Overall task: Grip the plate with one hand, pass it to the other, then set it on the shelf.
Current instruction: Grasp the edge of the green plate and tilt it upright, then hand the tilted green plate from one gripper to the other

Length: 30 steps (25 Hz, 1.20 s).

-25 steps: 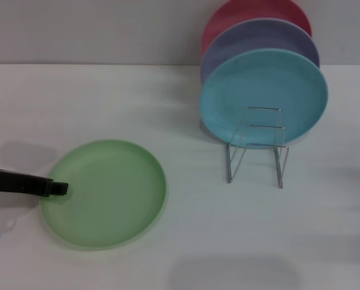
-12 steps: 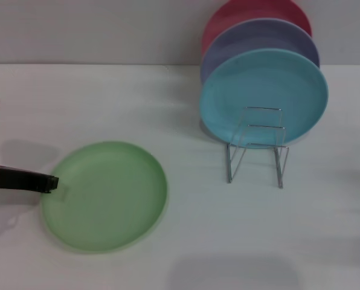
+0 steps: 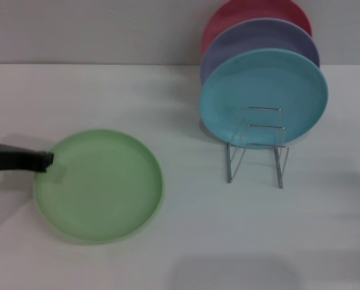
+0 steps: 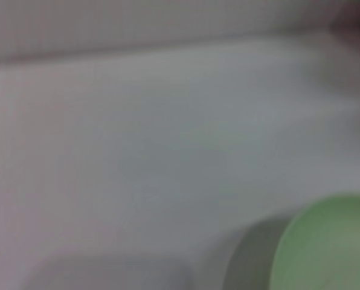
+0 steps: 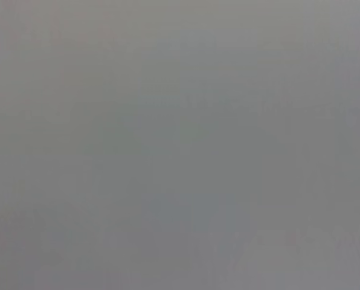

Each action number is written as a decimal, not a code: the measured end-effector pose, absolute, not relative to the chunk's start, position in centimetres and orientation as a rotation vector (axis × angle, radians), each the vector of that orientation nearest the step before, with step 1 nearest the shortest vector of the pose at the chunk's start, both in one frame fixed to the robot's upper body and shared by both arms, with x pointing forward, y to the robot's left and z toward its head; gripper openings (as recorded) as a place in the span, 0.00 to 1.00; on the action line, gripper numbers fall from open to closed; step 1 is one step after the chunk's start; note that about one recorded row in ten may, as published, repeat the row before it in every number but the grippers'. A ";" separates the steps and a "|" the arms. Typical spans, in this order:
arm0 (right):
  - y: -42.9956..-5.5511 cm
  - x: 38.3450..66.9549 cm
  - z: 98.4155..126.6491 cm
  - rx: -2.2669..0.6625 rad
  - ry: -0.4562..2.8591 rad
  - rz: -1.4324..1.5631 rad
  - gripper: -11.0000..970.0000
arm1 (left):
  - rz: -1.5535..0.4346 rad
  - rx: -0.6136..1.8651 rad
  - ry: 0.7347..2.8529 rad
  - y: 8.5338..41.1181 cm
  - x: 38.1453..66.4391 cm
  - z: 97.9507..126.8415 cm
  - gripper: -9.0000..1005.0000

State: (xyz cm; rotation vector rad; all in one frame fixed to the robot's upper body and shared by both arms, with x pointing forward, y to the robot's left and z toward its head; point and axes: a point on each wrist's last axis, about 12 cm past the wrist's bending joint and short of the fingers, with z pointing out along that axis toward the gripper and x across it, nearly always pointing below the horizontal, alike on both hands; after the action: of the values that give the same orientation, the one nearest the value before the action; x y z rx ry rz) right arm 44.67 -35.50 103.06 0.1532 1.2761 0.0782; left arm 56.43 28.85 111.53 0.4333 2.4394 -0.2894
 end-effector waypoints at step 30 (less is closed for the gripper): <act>-17.9 62.8 124.8 -0.556 1.744 0.673 0.84 | -0.318 0.492 2.056 28.0 56.5 116.5 0.05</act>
State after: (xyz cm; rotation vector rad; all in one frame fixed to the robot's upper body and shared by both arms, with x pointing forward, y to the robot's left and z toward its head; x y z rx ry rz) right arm 62.75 -17.90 124.84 -0.5559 1.7437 0.6735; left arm 56.48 27.95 116.51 0.4920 2.0556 -0.3182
